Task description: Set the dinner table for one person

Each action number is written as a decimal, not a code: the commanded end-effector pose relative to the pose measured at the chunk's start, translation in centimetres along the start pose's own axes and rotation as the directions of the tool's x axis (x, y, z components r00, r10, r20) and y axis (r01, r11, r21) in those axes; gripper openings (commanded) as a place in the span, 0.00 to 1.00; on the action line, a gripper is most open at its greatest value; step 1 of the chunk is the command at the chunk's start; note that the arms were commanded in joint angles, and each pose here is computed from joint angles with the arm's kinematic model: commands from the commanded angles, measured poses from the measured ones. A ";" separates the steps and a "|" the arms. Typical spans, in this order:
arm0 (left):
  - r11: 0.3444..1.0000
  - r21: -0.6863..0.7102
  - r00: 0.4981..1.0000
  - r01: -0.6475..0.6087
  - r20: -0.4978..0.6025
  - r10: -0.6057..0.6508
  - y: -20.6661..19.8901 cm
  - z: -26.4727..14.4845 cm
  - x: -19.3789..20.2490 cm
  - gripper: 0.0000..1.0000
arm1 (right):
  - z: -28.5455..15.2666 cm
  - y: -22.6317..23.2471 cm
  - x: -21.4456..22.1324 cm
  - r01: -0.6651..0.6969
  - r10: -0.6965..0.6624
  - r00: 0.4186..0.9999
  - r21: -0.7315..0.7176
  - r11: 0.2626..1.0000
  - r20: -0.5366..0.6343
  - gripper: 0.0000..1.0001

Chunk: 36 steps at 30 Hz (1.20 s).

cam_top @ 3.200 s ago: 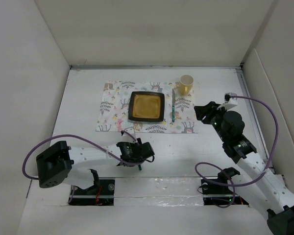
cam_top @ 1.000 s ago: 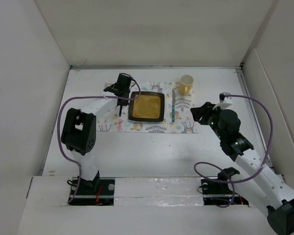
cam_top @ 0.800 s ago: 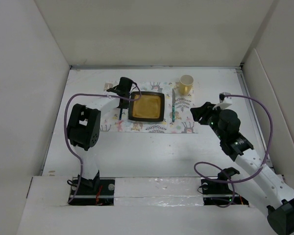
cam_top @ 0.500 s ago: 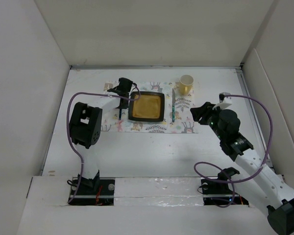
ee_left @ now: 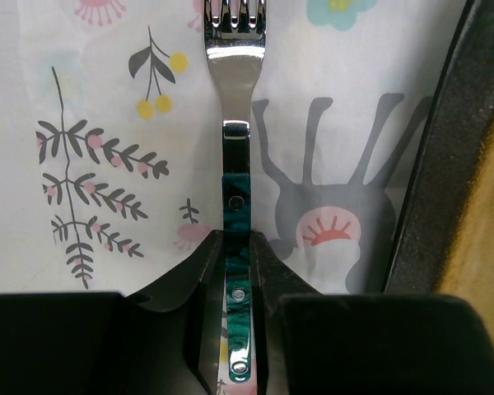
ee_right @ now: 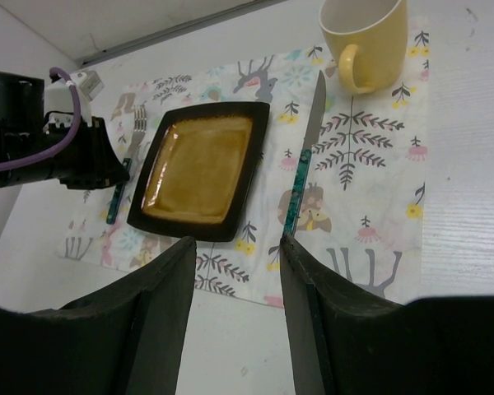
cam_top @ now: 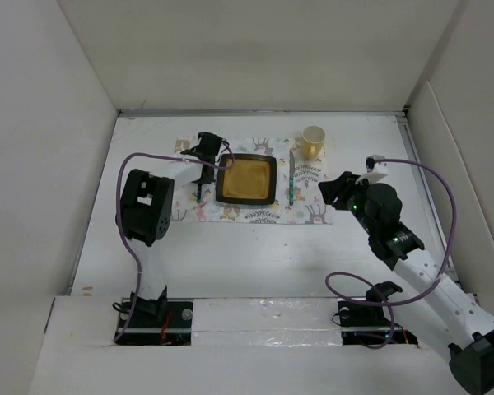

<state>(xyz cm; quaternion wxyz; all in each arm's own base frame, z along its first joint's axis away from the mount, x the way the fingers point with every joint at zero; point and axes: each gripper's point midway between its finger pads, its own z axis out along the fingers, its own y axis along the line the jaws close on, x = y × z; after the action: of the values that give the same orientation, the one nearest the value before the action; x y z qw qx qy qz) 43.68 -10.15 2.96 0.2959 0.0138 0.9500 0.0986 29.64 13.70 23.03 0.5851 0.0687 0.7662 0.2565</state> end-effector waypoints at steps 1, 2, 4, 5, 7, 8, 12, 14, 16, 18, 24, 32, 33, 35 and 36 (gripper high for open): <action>0.999 -0.041 0.999 -0.003 0.044 0.005 0.8 -0.1 -2.0 0.00 | 0.1 1.4 -1.5 0.010 -0.008 0.999 -0.052 0.999 0.053 0.51; 0.999 -0.047 0.999 -0.008 0.047 0.010 0.9 0.0 -2.1 0.00 | 0.3 1.4 -1.4 0.009 -0.006 0.999 -0.052 0.999 0.050 0.51; 0.999 -0.040 0.999 -0.025 0.046 0.026 0.8 0.2 -2.1 0.00 | 0.3 1.5 -1.4 0.009 -0.007 0.999 -0.053 0.999 0.046 0.51; 0.999 -0.037 0.999 -0.028 0.044 0.030 0.7 0.3 -2.0 0.00 | 0.3 1.4 -1.4 0.009 -0.007 0.999 -0.048 0.999 0.048 0.51; 0.998 -0.044 0.999 -0.036 0.033 0.038 0.7 0.7 -1.6 0.00 | 0.4 1.3 -1.4 0.009 -0.007 0.999 -0.047 0.999 0.049 0.50; 0.998 -0.049 0.999 -0.038 0.033 0.040 0.8 0.8 -1.6 0.01 | 0.4 1.3 -1.3 0.009 -0.007 0.999 -0.048 0.999 0.045 0.50; 0.998 -0.058 0.998 -0.031 0.055 0.034 1.4 0.4 -2.5 0.08 | 0.5 1.2 -1.3 0.009 -0.008 0.999 -0.042 0.999 0.045 0.50; 0.999 -0.044 0.998 -0.019 0.054 0.021 1.6 0.4 -2.7 0.26 | 0.5 1.2 -1.3 0.013 -0.011 0.999 -0.041 0.999 0.042 0.51; 0.998 -0.052 0.999 -0.018 0.050 0.020 1.8 0.3 -2.6 0.42 | 0.6 1.0 -1.3 0.013 -0.011 0.999 -0.028 1.000 0.044 0.51; 0.998 -0.054 0.998 -0.011 0.057 0.015 1.9 0.0 -2.8 0.55 | 0.6 0.9 -1.3 0.010 -0.009 0.999 -0.022 1.000 0.040 0.51; 0.996 -0.044 0.987 0.080 0.145 -0.073 2.9 -4.1 -6.0 0.80 | 0.6 0.7 -1.3 0.013 -0.013 0.999 -0.008 1.000 0.041 0.53; 0.912 0.295 0.727 0.283 0.554 -0.405 4.8 -24.2 -14.3 0.57 | 0.0 2.0 -1.6 0.038 -0.035 0.998 -0.055 0.998 0.044 0.00; 0.905 0.329 0.709 0.271 0.567 -0.419 5.2 -25.9 -13.9 0.48 | -0.2 2.2 -1.9 0.037 -0.034 0.998 -0.060 0.998 0.053 0.00; 0.867 0.407 0.648 0.287 0.584 -0.488 6.0 -29.1 -13.5 0.26 | -0.8 2.9 -2.6 0.030 -0.023 0.997 -0.080 0.996 0.077 0.00; 0.852 0.440 0.613 0.284 0.600 -0.514 7.0 -31.3 -12.2 0.15 | -1.2 3.3 -3.2 0.024 -0.017 0.996 -0.091 0.996 0.086 0.00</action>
<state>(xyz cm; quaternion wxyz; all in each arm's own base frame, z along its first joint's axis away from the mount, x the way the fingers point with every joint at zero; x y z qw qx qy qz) 41.46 -11.26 29.80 0.5755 -0.0852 0.8113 -0.0572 29.20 14.66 22.73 0.5796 0.0506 0.7709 0.2593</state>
